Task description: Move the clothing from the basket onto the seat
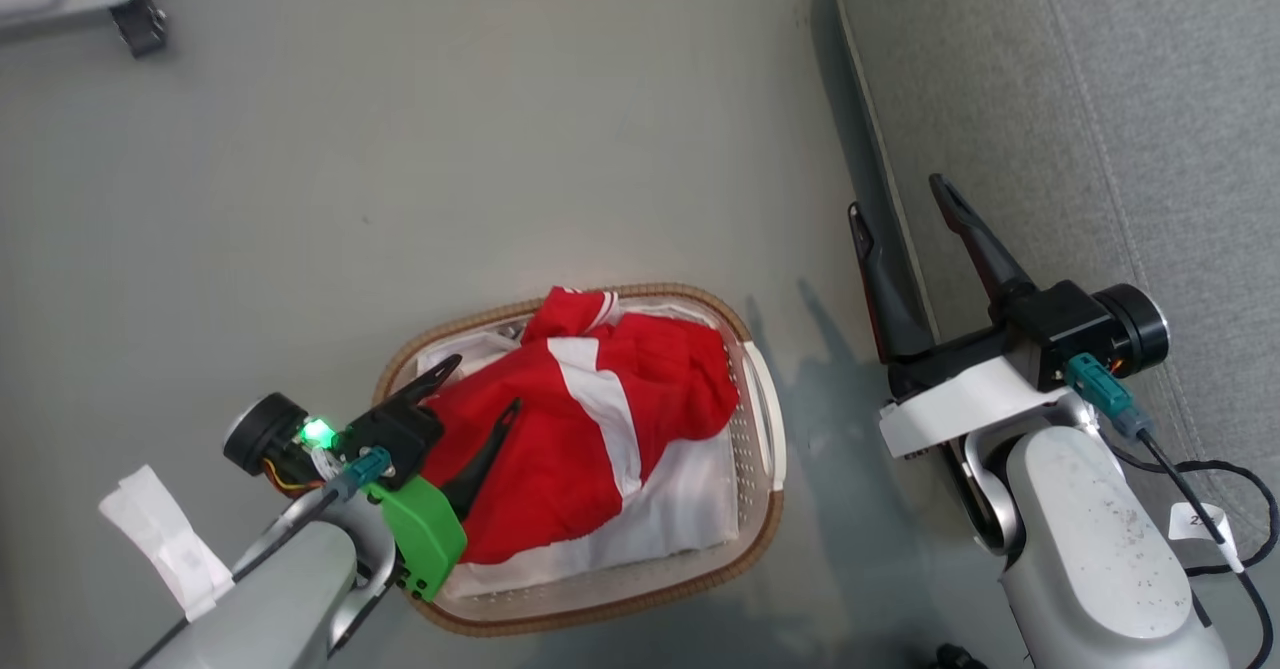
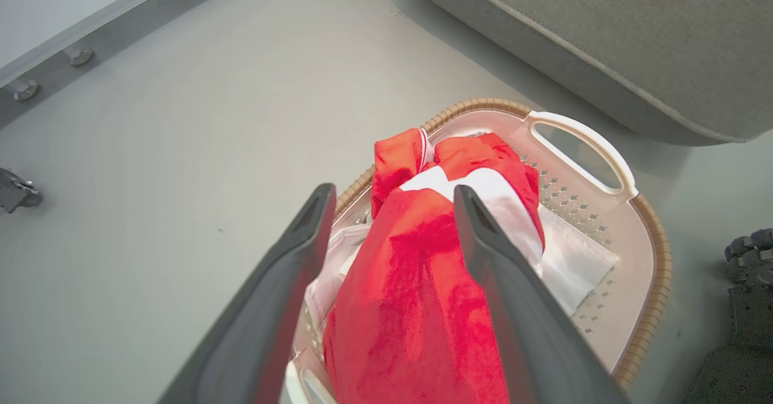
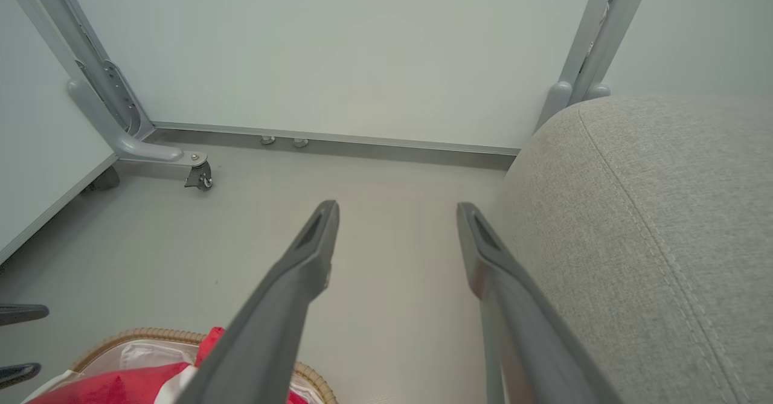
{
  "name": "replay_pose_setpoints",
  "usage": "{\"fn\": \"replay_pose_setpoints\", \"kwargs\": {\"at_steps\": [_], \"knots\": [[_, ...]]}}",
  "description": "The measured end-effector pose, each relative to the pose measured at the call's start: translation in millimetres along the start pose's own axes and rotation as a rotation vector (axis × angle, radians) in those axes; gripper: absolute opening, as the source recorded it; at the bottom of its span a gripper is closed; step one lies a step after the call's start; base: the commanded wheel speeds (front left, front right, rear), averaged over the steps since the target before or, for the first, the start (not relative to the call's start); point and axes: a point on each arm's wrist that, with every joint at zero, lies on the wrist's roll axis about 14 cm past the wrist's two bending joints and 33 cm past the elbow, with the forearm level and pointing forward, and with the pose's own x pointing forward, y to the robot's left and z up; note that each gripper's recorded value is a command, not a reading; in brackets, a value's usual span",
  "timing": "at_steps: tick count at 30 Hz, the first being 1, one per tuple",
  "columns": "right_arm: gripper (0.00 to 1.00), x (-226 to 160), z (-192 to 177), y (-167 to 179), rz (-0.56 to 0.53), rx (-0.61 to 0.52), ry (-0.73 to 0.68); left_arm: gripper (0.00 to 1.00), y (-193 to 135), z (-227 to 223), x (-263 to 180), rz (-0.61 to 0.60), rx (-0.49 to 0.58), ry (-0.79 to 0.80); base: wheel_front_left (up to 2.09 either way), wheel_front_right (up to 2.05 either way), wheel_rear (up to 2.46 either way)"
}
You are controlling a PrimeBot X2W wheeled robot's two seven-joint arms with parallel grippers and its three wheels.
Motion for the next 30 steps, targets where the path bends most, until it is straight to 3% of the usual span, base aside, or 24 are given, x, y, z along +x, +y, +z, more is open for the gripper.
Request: {"fn": "replay_pose_setpoints", "kwargs": {"at_steps": [17, 30], "knots": [[1.0, -0.9, -74.5, -21.8, -0.049, 0.021, 0.161, 1.0, 10.0, -113.7, 37.1, -0.151, 0.026, 0.331, 0.0, 0.0, 0.0], [1.0, -7.9, -106.4, -21.6, -0.05, 0.049, 0.237, 1.0, -15.8, -144.0, 59.1, -0.264, 0.008, 0.389, 0.0, 0.0, 0.0]]}}
